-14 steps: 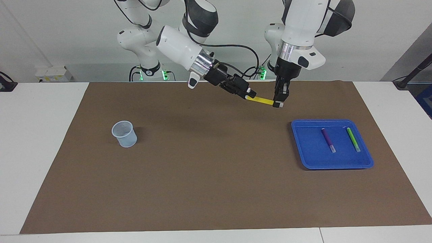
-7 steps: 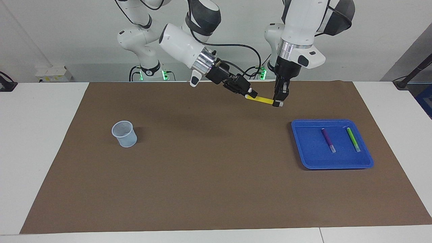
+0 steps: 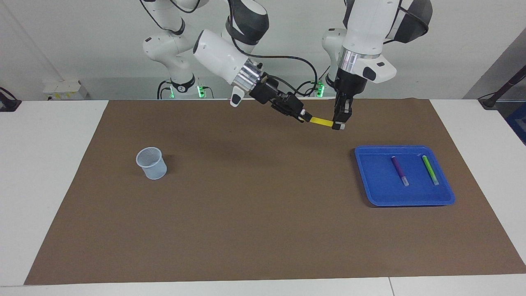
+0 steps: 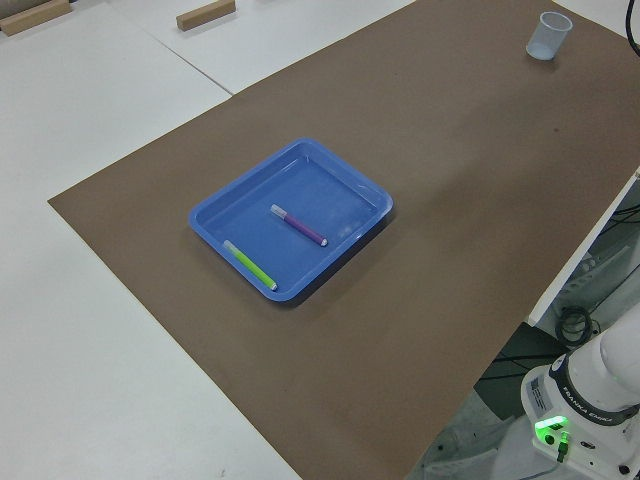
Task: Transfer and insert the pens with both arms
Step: 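Close the right gripper on the yellow pen beside the left gripper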
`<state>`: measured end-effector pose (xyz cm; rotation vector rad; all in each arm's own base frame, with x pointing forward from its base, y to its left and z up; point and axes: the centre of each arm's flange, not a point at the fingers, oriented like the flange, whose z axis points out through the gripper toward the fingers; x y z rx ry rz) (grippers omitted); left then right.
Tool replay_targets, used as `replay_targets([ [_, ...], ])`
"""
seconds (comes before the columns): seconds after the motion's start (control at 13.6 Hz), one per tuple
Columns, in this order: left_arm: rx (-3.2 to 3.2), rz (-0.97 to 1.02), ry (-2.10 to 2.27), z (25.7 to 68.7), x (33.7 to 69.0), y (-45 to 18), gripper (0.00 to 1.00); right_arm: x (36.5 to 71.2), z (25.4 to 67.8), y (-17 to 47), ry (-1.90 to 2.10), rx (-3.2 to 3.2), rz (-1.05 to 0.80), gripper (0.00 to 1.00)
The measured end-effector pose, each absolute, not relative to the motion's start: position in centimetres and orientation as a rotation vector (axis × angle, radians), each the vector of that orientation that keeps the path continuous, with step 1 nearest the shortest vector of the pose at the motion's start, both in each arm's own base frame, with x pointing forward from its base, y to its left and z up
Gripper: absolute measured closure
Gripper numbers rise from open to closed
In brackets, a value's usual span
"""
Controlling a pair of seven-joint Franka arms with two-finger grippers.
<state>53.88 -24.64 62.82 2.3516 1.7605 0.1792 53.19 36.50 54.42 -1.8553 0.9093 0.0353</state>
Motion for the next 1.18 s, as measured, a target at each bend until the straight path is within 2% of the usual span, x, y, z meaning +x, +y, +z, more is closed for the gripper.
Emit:
replay_targets([
  [0.15, 2.351, 0.180, 1.760, 62.88, 53.85, -24.62, 0.82, 53.32, 54.08, 36.52, 0.915, -1.857, 0.033, 0.60],
  [0.22, 2.351, 0.180, 1.760, 62.91, 53.83, -24.62, 0.82, 53.32, 54.03, 36.54, 0.916, -1.857, 0.033, 0.68],
  [0.44, 2.350, 0.181, 1.760, 62.97, 53.81, -24.60, 0.82, 53.31, 54.07, 36.57, 0.915, -1.857, 0.033, 0.69],
  [0.52, 2.350, 0.181, 1.760, 62.96, 53.81, -24.60, 0.82, 53.27, 54.12, 36.65, 0.913, -1.857, 0.033, 0.63],
  [0.59, 2.350, 0.181, 1.760, 62.96, 53.81, -24.60, 0.82, 53.16, 54.18, 36.82, 0.909, -1.857, 0.035, 0.52],
  [0.66, 2.350, 0.181, 1.760, 62.96, 53.81, -24.60, 0.82, 53.05, 54.20, 36.98, 0.906, -1.858, 0.036, 0.50],
  [0.96, 2.350, 0.180, 1.760, 62.96, 53.80, -24.60, 0.82, 52.95, 54.27, 37.13, 0.906, -1.857, 0.031, 0.50],
  [1.03, 2.350, 0.180, 1.760, 62.96, 53.80, -24.60, 0.82, 52.97, 54.34, 37.10, 0.909, -1.852, 0.020, 0.59],
  [1.18, 2.346, 0.180, 1.764, 62.96, 53.80, -24.60, 0.82, 52.78, 54.39, 37.36, 0.907, -1.851, 0.016, 0.62],
])
